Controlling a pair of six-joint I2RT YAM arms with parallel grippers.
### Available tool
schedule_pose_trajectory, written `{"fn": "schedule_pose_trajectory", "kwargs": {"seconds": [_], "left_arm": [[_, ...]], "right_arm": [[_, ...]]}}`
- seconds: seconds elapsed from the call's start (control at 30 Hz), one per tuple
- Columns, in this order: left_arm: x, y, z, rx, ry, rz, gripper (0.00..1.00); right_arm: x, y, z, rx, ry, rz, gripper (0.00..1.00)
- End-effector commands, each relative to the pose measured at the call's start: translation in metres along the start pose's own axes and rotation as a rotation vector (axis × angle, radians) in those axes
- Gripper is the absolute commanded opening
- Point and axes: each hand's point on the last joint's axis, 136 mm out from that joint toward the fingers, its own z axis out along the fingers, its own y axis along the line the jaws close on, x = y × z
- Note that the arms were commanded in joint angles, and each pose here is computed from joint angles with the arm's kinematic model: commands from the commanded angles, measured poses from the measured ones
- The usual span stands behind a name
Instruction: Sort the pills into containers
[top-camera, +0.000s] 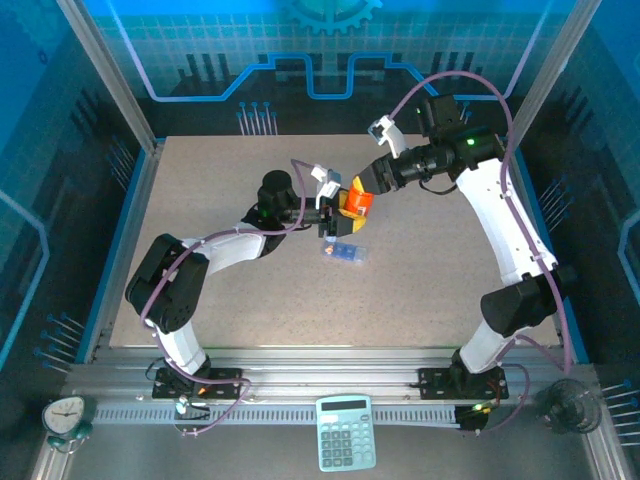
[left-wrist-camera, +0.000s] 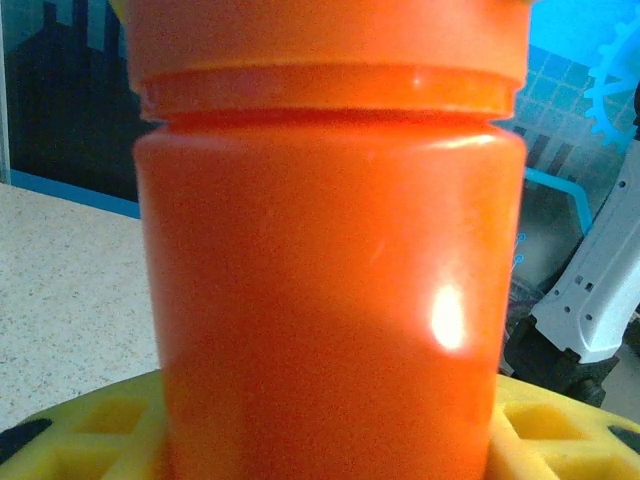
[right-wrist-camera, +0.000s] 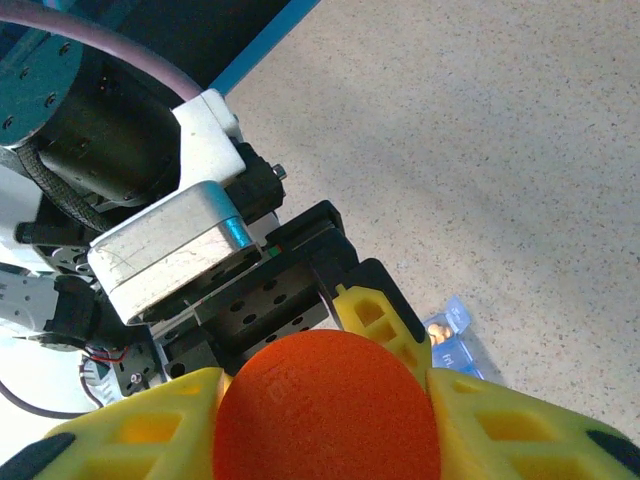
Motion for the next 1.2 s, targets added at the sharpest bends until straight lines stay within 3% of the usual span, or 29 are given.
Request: {"fn": "schedule_pose_trajectory", "kwargs": {"seconds": [0.0,0.17,0.5,0.8,0.97,1.17], "left_arm": [[-0.021,-0.004,0.001,0.019,-0.031,0.061,0.00],[-0.027,0.005,-0.002,-0.066,-0.049,0.102,0.00],[-0.031,0.003,0.001,-0.324,-0.072,0.411,0.00],[-0.028,0.003,0.003,-0.312,-0.095,0.382,0.00],[-0.024,0.007,0.003,-0.304,-0.089,0.352,0.00],[-0.022,0.014,-0.003,-0.267,-0.088,0.279,0.00]], "right_arm": [[0.013,0.004,0.010,-0.006,0.040,0.032,0.42],[0.023,-0.004,0.022,0.041,0.026,0.120,0.36],[0.052,-0.034,0.055,0.228,-0.071,0.398,0.36],[0.043,-0.031,0.053,0.222,-0.078,0.403,0.40],[0.015,-0.032,0.026,0.187,-0.148,0.407,0.49],[-0.015,-0.020,-0.021,0.143,-0.239,0.345,0.74]]}}
